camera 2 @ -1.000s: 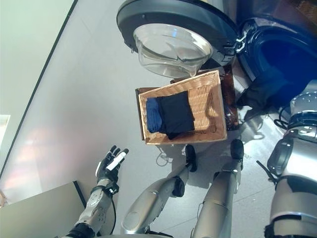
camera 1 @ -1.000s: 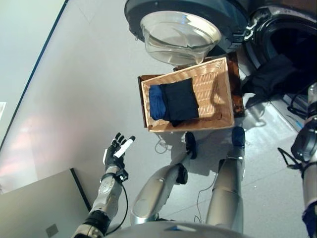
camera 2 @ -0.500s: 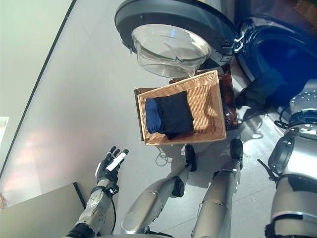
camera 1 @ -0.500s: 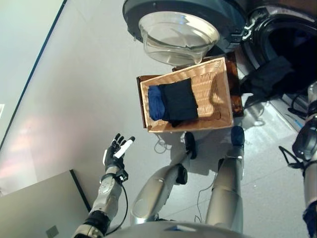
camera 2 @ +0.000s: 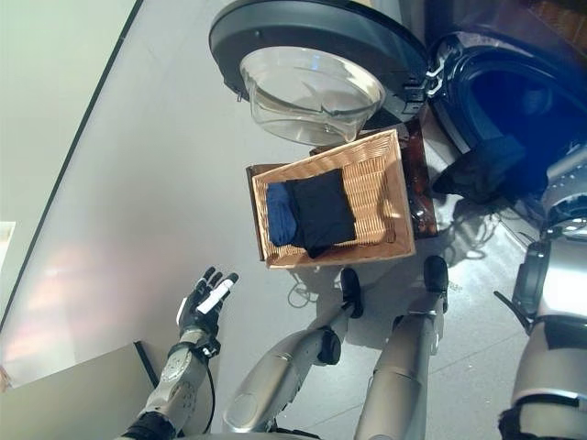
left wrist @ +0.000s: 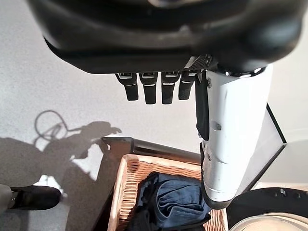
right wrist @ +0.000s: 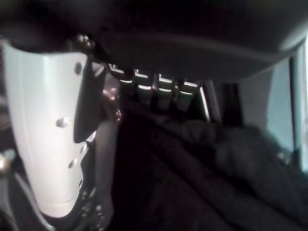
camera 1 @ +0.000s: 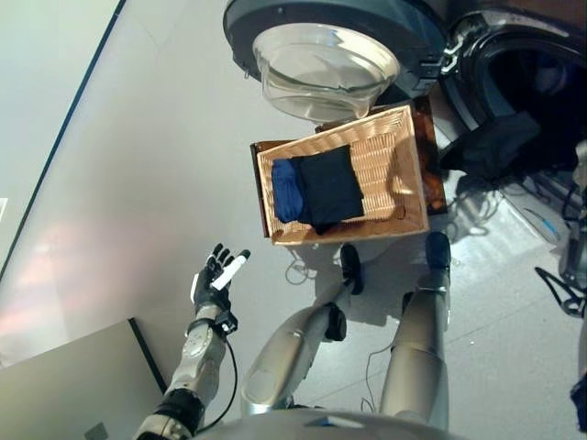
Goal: Pick up the clothes and place them into the washing machine
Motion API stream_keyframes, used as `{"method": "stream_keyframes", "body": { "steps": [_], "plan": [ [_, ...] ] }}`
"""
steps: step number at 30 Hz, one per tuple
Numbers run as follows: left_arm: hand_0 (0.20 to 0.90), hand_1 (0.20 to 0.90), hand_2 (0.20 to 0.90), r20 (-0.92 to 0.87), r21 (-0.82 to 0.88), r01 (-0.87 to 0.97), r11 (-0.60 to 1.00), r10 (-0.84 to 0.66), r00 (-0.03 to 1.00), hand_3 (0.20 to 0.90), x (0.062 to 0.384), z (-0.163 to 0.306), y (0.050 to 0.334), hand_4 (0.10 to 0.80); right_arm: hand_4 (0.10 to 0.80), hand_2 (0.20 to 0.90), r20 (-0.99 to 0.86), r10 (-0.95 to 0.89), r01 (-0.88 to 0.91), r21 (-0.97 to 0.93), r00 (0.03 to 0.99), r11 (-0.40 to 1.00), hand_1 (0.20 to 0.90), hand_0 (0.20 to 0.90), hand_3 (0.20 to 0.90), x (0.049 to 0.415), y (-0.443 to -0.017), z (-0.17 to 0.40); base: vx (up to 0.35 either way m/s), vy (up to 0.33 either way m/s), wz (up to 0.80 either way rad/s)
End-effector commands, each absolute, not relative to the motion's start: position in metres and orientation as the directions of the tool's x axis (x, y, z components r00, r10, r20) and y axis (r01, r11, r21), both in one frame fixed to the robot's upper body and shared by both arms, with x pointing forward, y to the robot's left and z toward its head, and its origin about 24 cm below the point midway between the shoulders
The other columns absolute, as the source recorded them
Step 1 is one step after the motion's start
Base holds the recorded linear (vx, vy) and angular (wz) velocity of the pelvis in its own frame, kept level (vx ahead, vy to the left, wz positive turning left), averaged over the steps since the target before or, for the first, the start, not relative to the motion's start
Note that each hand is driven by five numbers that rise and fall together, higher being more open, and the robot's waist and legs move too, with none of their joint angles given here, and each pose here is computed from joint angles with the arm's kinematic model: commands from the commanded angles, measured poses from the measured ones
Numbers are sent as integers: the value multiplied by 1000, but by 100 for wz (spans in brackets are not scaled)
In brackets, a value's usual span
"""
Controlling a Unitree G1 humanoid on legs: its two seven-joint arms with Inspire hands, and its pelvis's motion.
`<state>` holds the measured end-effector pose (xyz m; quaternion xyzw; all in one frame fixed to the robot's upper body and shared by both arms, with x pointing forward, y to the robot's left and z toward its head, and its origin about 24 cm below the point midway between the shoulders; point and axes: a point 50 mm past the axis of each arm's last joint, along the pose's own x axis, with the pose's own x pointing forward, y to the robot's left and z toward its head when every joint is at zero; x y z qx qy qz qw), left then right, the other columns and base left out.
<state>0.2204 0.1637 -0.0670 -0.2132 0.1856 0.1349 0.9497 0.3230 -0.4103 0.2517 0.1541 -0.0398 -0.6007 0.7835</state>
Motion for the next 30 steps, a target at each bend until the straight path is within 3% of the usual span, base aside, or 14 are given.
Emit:
{"method": "stream_keyframes", "body": {
  "steps": [1,12,21,29,30],
  "plan": [
    [900,900,900,-399,-227,-449,864,338,852,900,202,-70,211,800,800,900,248,-962,974,165,112,156,900,900,900,292,-426,330,0,0,0],
    [900,900,900,-380,-244,-453,857,346,858,900,206,-66,211,800,800,900,423,-899,968,-250,110,1,900,900,900,302,-419,312,0,0,0],
    [900,900,900,-368,-258,-470,844,364,856,900,210,-65,206,800,800,900,508,-856,963,-266,99,-46,900,900,900,310,-407,278,0,0,0],
    [900,900,900,-361,-258,-477,840,374,854,900,212,-66,196,800,800,900,476,-864,969,-242,165,52,900,900,900,318,-357,173,0,2,-3],
    [900,900,900,-363,-251,-481,840,379,851,900,211,-67,195,800,800,900,444,-870,960,-261,213,102,900,900,900,319,-341,149,-16,6,-4]
  ]
}}
